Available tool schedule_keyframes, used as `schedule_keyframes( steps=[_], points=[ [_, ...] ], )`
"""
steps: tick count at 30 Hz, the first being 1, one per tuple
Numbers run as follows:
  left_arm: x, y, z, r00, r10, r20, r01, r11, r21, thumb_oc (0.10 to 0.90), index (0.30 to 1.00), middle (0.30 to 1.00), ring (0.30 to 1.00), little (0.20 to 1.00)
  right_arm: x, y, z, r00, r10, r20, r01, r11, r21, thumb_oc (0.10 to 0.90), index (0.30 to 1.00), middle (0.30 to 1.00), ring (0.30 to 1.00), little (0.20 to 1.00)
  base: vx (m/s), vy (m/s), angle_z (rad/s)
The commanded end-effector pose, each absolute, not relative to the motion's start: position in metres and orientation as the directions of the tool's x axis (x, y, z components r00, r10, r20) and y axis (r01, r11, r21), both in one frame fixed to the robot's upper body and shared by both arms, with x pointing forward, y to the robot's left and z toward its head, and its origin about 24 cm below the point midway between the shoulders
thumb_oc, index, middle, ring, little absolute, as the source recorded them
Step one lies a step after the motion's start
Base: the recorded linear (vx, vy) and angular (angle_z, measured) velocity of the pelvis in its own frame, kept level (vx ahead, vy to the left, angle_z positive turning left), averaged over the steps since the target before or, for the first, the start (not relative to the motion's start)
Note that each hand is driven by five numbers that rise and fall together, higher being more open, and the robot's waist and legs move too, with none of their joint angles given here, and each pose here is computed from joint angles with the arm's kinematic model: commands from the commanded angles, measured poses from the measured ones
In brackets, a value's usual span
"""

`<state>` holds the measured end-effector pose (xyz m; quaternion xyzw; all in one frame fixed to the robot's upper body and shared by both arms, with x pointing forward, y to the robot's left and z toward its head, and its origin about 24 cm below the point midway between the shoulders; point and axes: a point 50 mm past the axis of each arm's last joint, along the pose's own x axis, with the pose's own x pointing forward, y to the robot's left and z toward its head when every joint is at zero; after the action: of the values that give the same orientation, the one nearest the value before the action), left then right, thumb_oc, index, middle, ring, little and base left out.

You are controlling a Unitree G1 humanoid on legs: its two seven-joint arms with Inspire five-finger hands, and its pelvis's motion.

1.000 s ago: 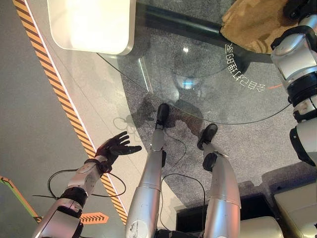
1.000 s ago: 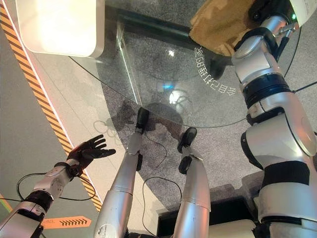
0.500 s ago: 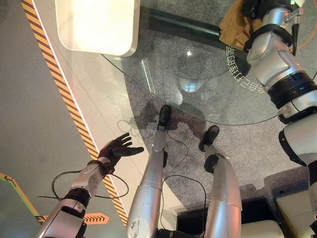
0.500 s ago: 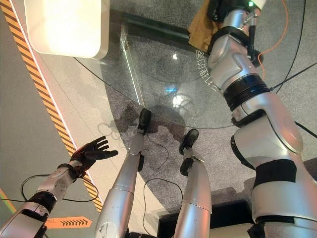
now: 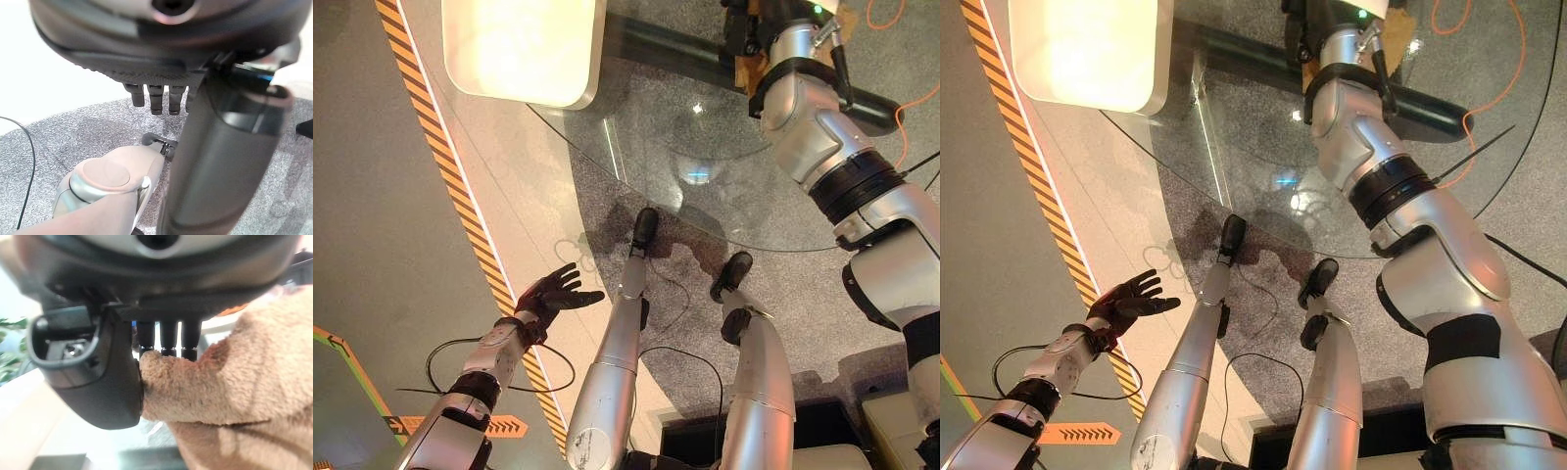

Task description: Wipe the table with a cloth and put it in the basket.

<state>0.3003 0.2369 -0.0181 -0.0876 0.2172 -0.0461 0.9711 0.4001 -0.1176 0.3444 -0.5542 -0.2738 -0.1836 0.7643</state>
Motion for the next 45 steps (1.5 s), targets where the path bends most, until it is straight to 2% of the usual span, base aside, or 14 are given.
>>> schedule_keyframes(
  steps=[1,10,25,32,37,40,45],
  points=[
    [0.286,0.246,-0.034,0.881,-0.091,-0.464,0.021,0.988,-0.154,0.8,0.9,0.9,0.9,0.9,0.374,-0.043,0.349,0.668,0.336,0.664,0.518,0.43,-0.739,0.1,0.3,0.3,0.3,0.2,0.0,0.0,0.0],
    [0.288,0.244,-0.033,0.881,-0.081,-0.467,0.006,0.987,-0.159,0.8,0.9,0.9,0.9,0.9,0.347,-0.005,0.34,0.605,0.504,0.617,0.396,0.481,-0.782,0.1,0.3,0.3,0.3,0.2,0.0,0.0,0.0],
    [0.291,0.243,-0.032,0.882,-0.064,-0.466,-0.012,0.987,-0.159,0.8,0.9,0.9,0.9,0.9,0.333,0.007,0.33,0.572,0.567,0.593,0.347,0.488,-0.801,0.1,0.3,0.3,0.3,0.2,0.0,0.0,0.0],
    [0.295,0.247,-0.024,0.912,-0.018,-0.411,-0.052,0.986,-0.159,0.8,0.9,0.9,0.9,0.9,0.353,-0.021,0.336,0.616,0.41,0.672,0.441,0.528,-0.726,0.1,0.3,0.3,0.3,0.2,0.0,0.0,0.0],
    [0.3,0.249,-0.013,0.94,0.029,-0.339,-0.094,0.98,-0.176,0.8,0.9,0.9,0.9,0.9,0.37,-0.062,0.348,0.626,0.217,0.749,0.561,0.542,-0.626,0.1,0.3,0.3,0.3,0.2,0.0,0.0,0.0],
    [0.303,0.253,-0.003,0.961,0.085,-0.264,-0.141,0.969,-0.203,0.8,0.9,0.9,0.9,0.9,0.378,-0.097,0.355,0.612,0.052,0.789,0.634,0.565,-0.528,0.1,0.3,0.3,0.3,0.2,0.0,0.0,0.0],
    [0.309,0.26,0.017,0.974,0.168,-0.15,-0.201,0.95,-0.24,0.8,0.9,0.9,0.9,0.9,0.38,-0.144,0.36,0.577,-0.133,0.806,0.703,0.584,-0.406,0.1,0.3,0.3,0.3,0.2,-0.01,-0.004,0.0]
  ],
)
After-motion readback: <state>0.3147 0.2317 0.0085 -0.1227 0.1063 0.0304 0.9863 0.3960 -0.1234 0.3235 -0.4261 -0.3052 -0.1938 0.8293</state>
